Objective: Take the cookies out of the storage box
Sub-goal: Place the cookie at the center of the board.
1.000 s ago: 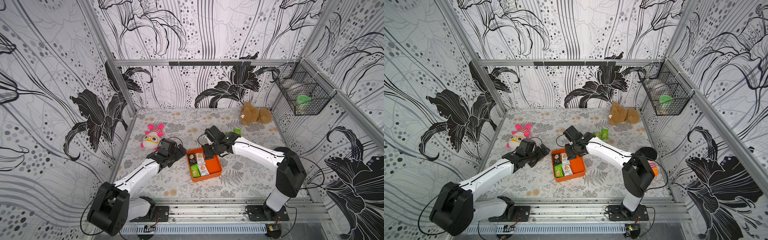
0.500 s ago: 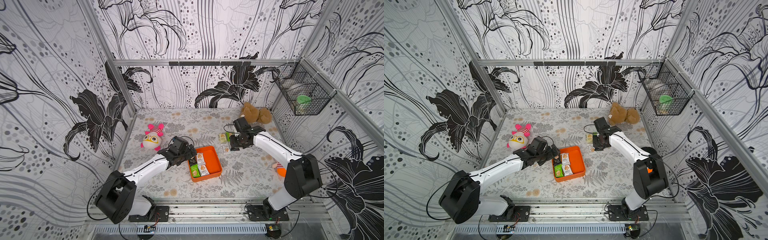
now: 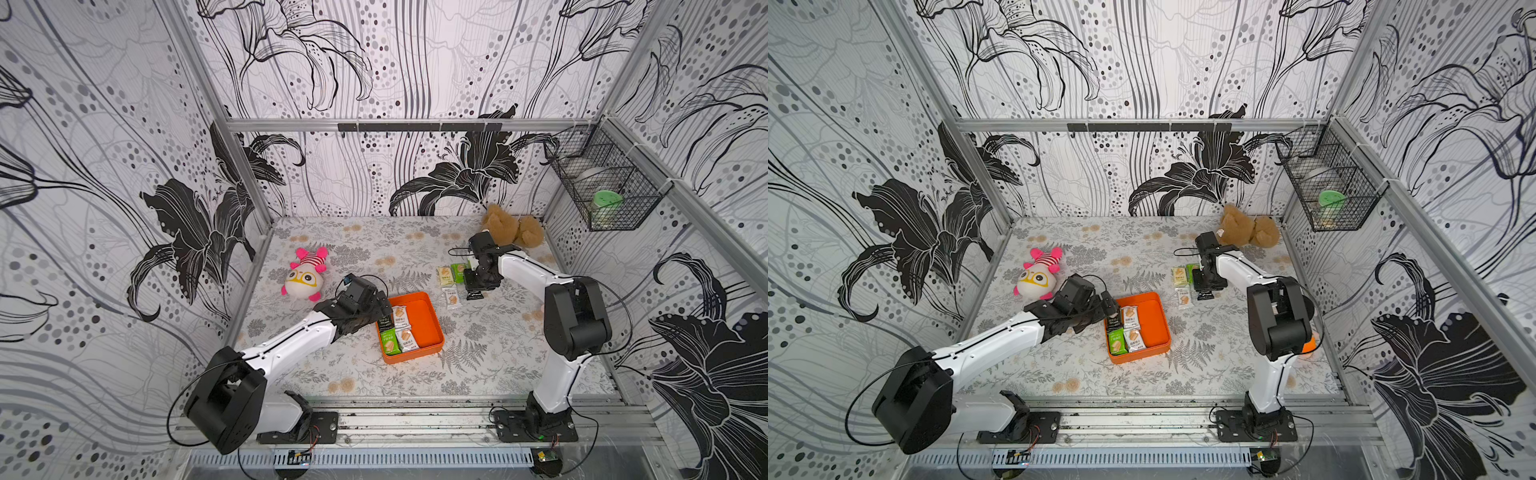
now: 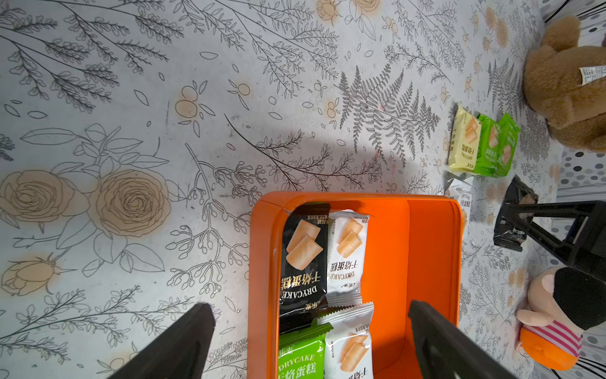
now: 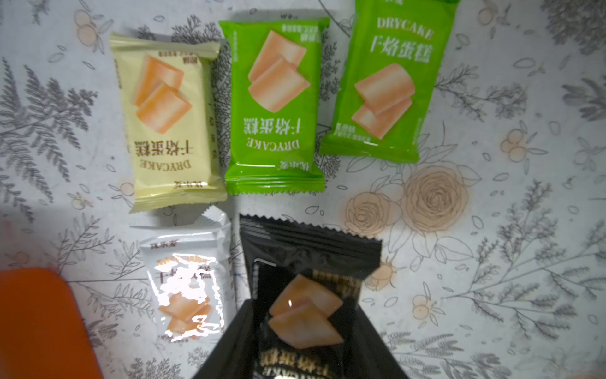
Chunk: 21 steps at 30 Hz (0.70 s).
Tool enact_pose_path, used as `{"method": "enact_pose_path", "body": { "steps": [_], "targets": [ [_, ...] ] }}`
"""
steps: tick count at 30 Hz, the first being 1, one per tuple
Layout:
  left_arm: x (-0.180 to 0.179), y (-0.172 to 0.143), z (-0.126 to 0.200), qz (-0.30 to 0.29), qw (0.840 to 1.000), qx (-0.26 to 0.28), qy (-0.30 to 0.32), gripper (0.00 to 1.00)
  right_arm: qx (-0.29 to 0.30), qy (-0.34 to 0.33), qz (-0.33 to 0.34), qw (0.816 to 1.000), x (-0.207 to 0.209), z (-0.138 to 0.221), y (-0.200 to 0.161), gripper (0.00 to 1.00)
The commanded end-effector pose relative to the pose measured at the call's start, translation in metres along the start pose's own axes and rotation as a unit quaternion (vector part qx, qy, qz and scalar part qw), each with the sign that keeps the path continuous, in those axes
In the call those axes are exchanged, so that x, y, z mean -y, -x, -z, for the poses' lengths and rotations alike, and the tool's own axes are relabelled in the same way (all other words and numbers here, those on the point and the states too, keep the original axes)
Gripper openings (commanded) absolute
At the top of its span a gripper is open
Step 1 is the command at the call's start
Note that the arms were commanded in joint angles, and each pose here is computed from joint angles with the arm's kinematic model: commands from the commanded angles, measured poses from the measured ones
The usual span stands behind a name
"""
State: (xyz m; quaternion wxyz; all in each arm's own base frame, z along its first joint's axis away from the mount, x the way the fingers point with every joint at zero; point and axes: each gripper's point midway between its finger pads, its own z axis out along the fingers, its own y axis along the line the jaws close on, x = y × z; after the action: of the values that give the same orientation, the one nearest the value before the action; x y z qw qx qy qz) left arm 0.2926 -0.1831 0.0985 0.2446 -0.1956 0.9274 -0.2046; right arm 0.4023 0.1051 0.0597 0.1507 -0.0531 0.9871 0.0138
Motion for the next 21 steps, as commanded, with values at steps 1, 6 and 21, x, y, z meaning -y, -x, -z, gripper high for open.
{"method": "enact_pose_path", "body": {
  "steps": [1,6,21],
  "targets": [
    [-0.008,-0.001,0.000,-0.002,1.000,0.011,0.007,0.97,-0.009,0.017,0.014,1.000,-0.006,-0.009,0.003,0.42],
    [-0.013,-0.001,0.000,0.000,1.000,0.017,0.012,0.97,-0.018,0.032,0.016,0.999,-0.012,-0.019,-0.001,0.43],
    [-0.027,-0.001,0.005,0.000,0.999,0.034,0.025,0.97,0.008,0.031,-0.001,0.999,-0.011,0.013,0.009,0.65]
  ]
}}
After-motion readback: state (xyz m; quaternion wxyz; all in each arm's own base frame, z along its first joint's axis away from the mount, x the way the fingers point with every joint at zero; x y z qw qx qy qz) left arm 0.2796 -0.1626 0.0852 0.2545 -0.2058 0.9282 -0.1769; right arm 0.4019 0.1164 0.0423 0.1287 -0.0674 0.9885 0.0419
